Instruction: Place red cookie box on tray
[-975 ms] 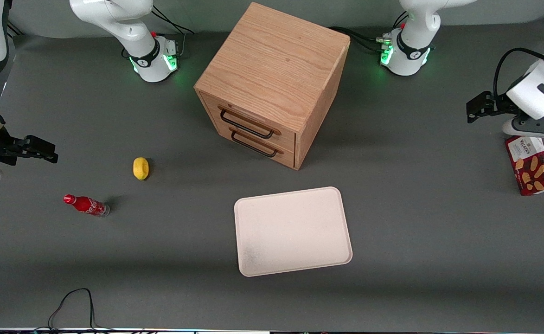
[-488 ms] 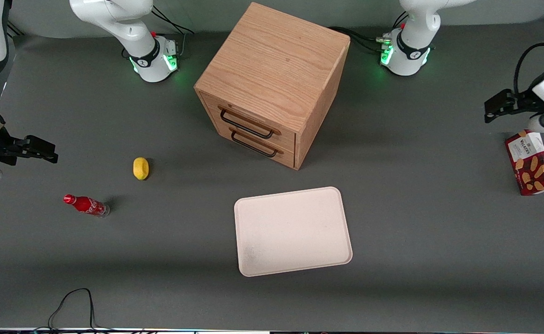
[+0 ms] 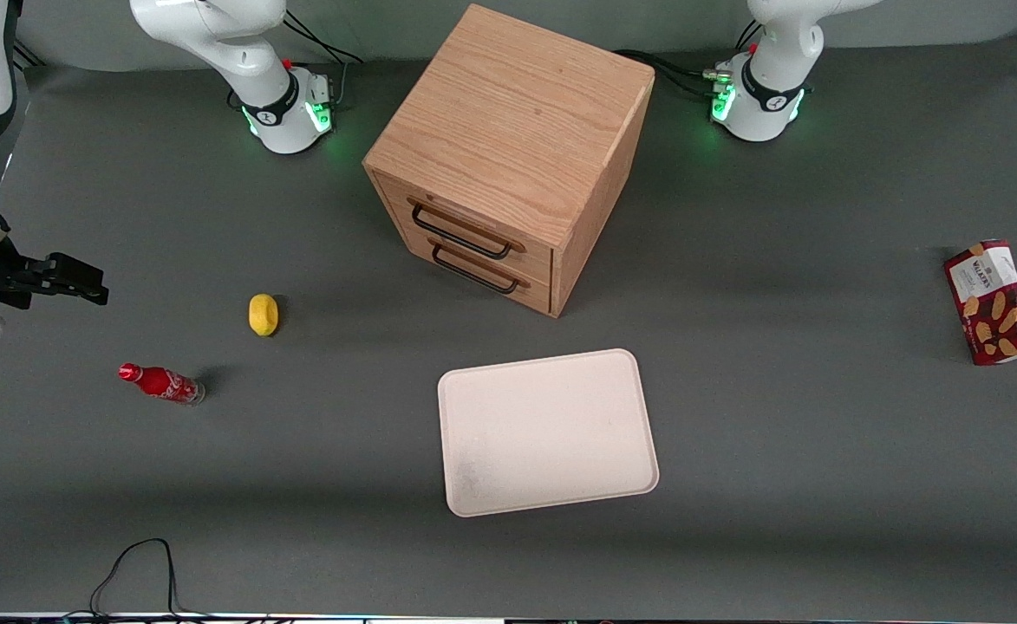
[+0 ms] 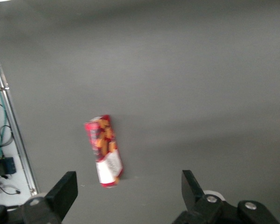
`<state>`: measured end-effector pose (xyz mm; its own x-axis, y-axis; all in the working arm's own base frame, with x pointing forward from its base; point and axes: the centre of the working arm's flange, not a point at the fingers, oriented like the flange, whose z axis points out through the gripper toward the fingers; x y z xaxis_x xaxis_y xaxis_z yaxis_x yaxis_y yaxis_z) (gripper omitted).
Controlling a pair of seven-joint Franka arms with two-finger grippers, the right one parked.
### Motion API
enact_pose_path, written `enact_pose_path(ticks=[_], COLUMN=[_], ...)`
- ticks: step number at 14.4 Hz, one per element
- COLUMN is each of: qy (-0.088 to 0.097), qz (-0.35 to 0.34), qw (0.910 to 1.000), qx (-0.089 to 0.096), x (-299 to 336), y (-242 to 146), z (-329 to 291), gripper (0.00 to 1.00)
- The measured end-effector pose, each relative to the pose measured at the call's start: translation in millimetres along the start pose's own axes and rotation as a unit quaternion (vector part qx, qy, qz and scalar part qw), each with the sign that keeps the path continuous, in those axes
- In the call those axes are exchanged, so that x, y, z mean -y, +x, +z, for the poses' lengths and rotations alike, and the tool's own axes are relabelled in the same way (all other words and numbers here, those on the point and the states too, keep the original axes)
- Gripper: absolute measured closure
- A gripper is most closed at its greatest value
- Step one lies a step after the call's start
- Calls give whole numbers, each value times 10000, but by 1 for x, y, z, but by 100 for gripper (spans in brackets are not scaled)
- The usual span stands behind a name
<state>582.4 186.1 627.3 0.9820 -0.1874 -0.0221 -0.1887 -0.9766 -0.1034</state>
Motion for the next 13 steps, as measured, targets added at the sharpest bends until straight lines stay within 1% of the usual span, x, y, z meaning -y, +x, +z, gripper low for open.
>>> enact_pose_path(ticks=[2,4,5,7,9,11,12,13], qy=[-23,-123,-221,-491,-684,-773,-775,-737], qz=[57,106,148,353,484,498,491,477], qw=[10000,9997,9994,9979,9961,9952,9953,9957], qx=[66,169,209,237,288,327,322,282], x=[56,97,113,135,146,150,151,154], y=[-5,-16,-22,-29,-30,-29,-29,-28], z=[21,46,60,89,113,127,131,136], gripper=[1,1,1,1,1,1,1,1])
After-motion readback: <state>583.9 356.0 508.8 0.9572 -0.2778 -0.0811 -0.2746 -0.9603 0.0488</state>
